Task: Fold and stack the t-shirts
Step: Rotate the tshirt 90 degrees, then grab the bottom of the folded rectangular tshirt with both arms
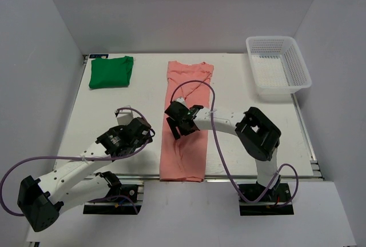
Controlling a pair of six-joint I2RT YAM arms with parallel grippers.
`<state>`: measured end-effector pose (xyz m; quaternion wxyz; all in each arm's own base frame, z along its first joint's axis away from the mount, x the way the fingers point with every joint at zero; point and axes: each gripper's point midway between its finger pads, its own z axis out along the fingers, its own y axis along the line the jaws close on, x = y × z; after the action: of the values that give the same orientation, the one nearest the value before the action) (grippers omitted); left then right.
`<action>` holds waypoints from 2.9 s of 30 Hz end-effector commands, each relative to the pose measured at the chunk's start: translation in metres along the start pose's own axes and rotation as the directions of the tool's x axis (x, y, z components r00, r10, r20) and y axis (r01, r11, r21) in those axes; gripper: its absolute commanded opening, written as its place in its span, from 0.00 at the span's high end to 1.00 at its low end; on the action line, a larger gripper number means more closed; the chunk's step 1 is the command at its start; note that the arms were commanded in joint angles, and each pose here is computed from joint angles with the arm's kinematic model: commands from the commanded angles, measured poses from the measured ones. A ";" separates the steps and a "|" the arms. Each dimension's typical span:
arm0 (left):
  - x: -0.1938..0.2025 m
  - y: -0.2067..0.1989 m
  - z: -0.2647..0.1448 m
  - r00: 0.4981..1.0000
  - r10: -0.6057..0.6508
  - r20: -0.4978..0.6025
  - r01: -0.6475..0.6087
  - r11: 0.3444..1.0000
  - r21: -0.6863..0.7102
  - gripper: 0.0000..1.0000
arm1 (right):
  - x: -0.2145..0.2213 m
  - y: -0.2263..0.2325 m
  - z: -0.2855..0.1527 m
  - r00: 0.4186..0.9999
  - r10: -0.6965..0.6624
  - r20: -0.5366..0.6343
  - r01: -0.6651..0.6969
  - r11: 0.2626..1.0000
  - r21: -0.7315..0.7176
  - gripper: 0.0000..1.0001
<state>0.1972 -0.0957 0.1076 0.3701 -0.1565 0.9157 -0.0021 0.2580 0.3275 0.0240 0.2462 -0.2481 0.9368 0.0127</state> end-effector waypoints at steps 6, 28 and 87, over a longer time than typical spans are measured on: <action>-0.002 -0.007 0.000 1.000 -0.027 0.002 0.027 0.999 0.030 0.00 | 0.000 -0.015 -0.027 0.994 0.066 0.088 -0.065 0.998 -0.016 0.10; 0.012 -0.011 0.007 0.998 0.005 -0.057 -0.003 0.999 0.032 0.00 | 0.005 0.036 -0.065 0.984 -0.084 0.157 0.121 0.961 -0.248 0.10; 0.052 -0.039 0.029 0.974 0.114 -0.194 -0.088 0.986 0.138 0.00 | -0.016 0.003 0.019 0.970 0.221 0.098 -0.194 0.954 -0.229 0.10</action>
<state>0.1883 -0.1377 0.0547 0.2766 -0.0911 0.9558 -0.0413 0.2636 0.3304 0.0248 0.2820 -0.1794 0.9333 0.1316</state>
